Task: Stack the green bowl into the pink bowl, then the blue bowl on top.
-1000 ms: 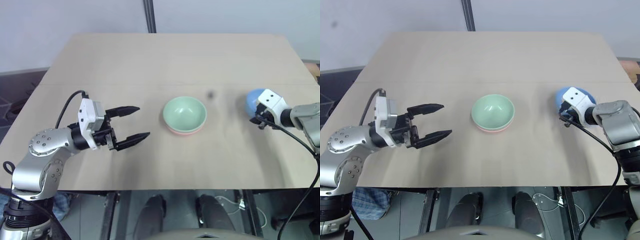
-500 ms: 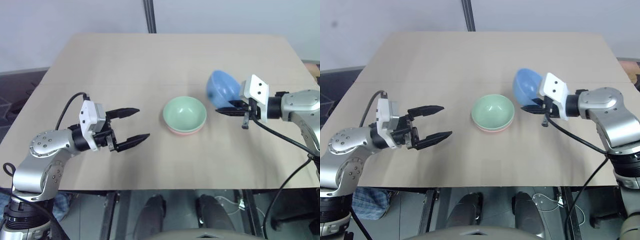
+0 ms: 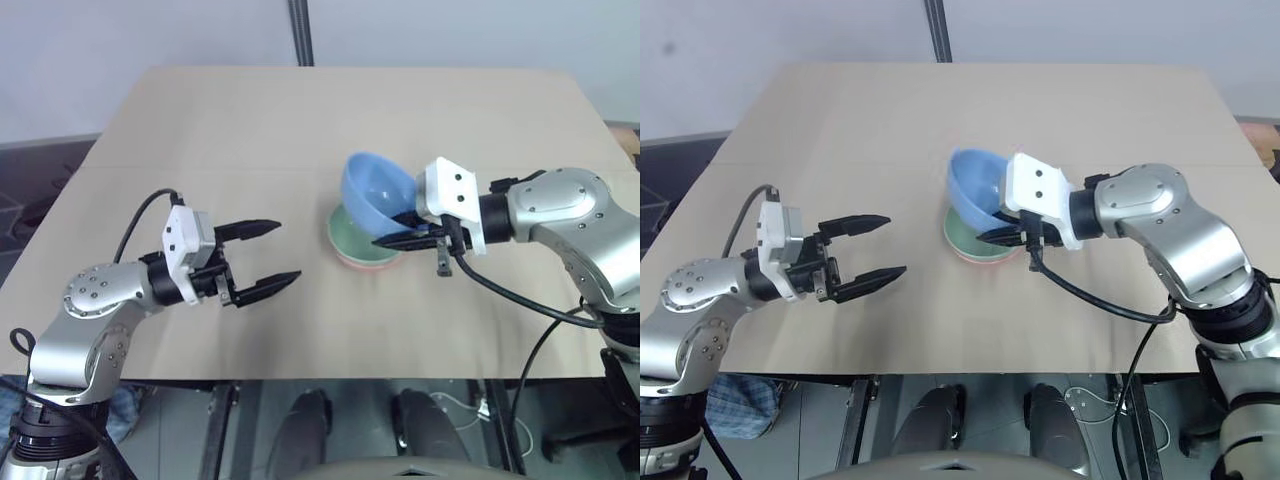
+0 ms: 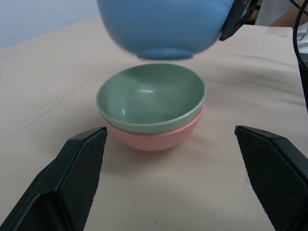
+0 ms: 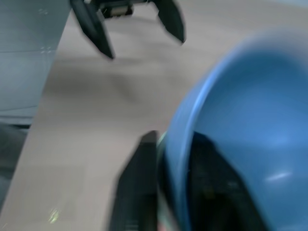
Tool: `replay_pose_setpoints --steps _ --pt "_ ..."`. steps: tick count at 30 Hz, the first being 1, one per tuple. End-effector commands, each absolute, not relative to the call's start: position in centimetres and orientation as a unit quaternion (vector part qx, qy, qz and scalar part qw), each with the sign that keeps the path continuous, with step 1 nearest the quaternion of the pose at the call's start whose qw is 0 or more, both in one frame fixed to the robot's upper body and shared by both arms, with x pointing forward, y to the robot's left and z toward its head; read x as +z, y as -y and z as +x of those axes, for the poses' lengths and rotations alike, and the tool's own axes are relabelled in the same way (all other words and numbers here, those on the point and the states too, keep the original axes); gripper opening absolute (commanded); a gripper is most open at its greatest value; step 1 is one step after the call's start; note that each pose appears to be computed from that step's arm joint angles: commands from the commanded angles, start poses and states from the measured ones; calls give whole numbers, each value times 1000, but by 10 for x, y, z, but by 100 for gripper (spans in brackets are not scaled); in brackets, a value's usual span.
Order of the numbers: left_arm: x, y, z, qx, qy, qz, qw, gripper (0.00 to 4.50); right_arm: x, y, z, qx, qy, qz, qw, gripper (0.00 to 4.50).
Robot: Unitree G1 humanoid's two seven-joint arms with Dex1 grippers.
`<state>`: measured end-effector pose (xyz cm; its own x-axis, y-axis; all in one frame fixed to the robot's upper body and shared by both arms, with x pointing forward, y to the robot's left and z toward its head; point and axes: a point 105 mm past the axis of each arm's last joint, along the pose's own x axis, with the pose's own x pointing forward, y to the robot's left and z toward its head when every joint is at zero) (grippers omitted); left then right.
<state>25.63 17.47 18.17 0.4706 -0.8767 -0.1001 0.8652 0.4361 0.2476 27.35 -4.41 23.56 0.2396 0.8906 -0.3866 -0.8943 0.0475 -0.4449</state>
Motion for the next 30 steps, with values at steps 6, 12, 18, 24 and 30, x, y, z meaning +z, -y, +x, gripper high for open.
replay_pose_setpoints --steps 6,12,18,24,30 --pt "191 -174 251 -512 41 148 845 450 247 50 281 595 18 -313 740 275" --pt "188 -181 245 -498 31 147 854 450 229 99 291 561 -24 -272 782 275" --pt "179 -193 232 -467 9 140 873 450 204 148 286 528 -46 -211 821 275" --pt "169 -212 213 -417 -21 137 898 450 190 198 270 484 -7 -168 859 275" --pt "159 -222 198 -384 -51 116 915 450 167 224 258 450 -13 -162 878 275"
